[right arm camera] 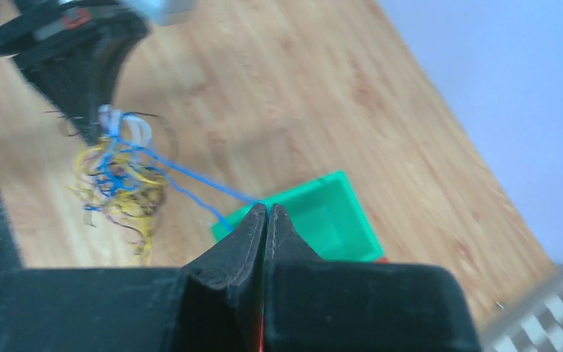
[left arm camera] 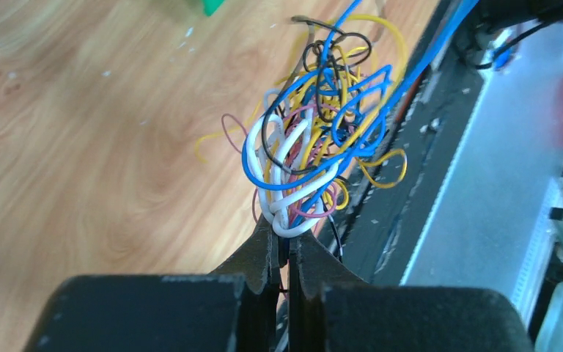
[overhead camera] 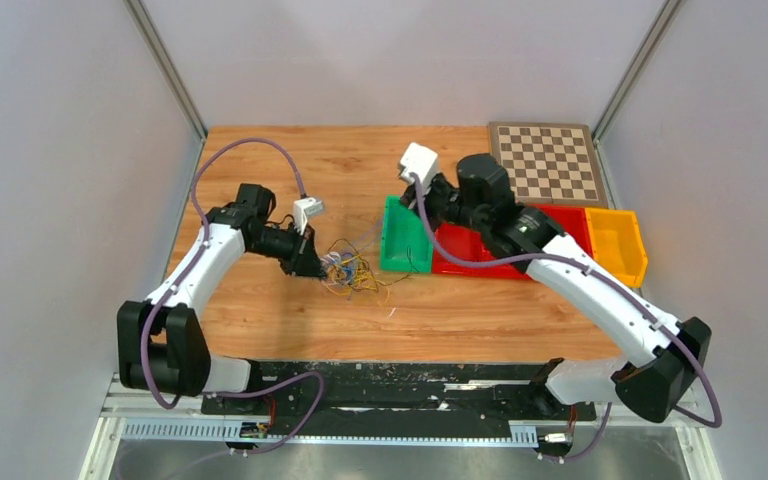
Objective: Untangle the cables
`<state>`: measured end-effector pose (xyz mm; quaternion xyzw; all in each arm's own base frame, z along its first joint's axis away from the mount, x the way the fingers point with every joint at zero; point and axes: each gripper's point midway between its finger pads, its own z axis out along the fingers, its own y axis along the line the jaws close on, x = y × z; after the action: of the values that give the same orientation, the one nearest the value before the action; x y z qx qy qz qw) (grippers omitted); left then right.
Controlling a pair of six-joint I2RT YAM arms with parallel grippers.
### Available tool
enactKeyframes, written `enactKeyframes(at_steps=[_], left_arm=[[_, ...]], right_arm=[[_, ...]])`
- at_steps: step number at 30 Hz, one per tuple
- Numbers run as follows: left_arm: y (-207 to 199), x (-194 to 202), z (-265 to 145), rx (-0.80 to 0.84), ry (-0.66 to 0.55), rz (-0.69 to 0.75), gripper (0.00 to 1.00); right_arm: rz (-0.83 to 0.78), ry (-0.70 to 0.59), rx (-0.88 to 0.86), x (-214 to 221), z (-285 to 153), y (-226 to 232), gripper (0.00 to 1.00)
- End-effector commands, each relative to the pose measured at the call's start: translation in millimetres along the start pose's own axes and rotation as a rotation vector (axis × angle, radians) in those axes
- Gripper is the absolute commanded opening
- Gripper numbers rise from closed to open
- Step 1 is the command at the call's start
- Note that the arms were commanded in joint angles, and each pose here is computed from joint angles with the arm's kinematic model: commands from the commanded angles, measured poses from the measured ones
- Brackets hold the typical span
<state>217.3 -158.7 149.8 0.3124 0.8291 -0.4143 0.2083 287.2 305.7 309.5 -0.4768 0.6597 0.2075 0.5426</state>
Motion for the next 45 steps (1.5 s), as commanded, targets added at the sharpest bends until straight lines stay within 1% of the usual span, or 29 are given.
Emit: enactKeyframes(at_steps=[1,3,6,9,11,12,13,14,15,16,17,20,24,26,30,33,37,38,39,40,42,43,44,45], left_arm=[[40,56,-10,-0.152,0.238,-0.022,0.00],[41,65,-10,-0.141,0.276,-0.031,0.00],[40,68,-10,-0.121,0.294,-0.043,0.01],[34,63,-11,-0.096,0.276,-0.029,0.02],[24,55,-13,-0.057,0.250,-0.003,0.01],[16,50,-16,-0.032,0.240,0.004,0.01],[5,42,-16,0.015,0.195,0.033,0.01],[-4,36,-18,0.043,0.176,0.041,0.02],[-16,27,-18,0.092,0.129,0.068,0.03],[-23,21,-19,0.111,0.108,0.075,0.04],[-33,16,-18,0.142,0.087,0.086,0.05],[-52,7,-16,0.191,0.080,0.087,0.06],[-74,-6,-14,0.257,0.048,0.076,0.07],[-81,-10,-14,0.271,0.036,0.084,0.08],[-92,-14,-15,0.277,0.026,0.106,0.09],[-96,-15,-13,0.286,0.018,0.098,0.09],[-102,-20,-14,0.303,-0.001,0.099,0.11],[-102,-22,-15,0.301,-0.006,0.106,0.11],[-103,-23,-16,0.298,-0.006,0.109,0.11],[-102,-25,-17,0.291,-0.009,0.118,0.11],[-101,-28,-18,0.277,-0.008,0.127,0.11],[-99,-29,-18,0.263,-0.004,0.127,0.12],[-97,-31,-18,0.250,-0.008,0.126,0.14],[-94,-38,-19,0.227,-0.032,0.120,0.21]], right_arm=[[-0.047,-0.245,0.463,-92,-96,-109,0.00],[-0.049,-0.277,0.507,-104,-115,-120,0.00],[-0.039,-0.326,0.514,-119,-133,-119,0.00],[-0.038,-0.326,0.395,-117,-129,-97,0.00],[-0.028,-0.272,0.226,-97,-112,-67,0.00],[0.005,-0.242,0.123,-84,-102,-48,0.05],[0.042,-0.218,0.015,-71,-94,-27,0.21],[0.075,-0.200,-0.091,-58,-86,-6,0.44],[0.100,-0.187,-0.186,-46,-80,13,0.72],[0.102,-0.168,-0.228,-34,-72,24,0.79],[0.086,-0.150,-0.256,-23,-64,34,0.82],[0.007,-0.140,-0.312,-6,-40,53,0.84],[-0.055,-0.163,-0.341,-2,-5,68,0.86],[-0.089,-0.183,-0.312,-5,10,70,0.86],[-0.132,-0.205,-0.273,-4,32,68,0.82],[-0.179,-0.231,-0.284,-6,45,75,0.79],[-0.228,-0.231,-0.302,3,62,84,0.74],[-0.233,-0.226,-0.311,7,66,87,0.72],[-0.233,-0.224,-0.317,8,68,88,0.63],[-0.228,-0.222,-0.317,9,69,88,0.50],[-0.210,-0.234,-0.314,1,66,87,0.21],[-0.202,-0.243,-0.307,-4,64,86,0.04],[-0.189,-0.253,-0.291,-10,60,84,0.00],[-0.162,-0.262,-0.260,-18,57,78,0.00]])
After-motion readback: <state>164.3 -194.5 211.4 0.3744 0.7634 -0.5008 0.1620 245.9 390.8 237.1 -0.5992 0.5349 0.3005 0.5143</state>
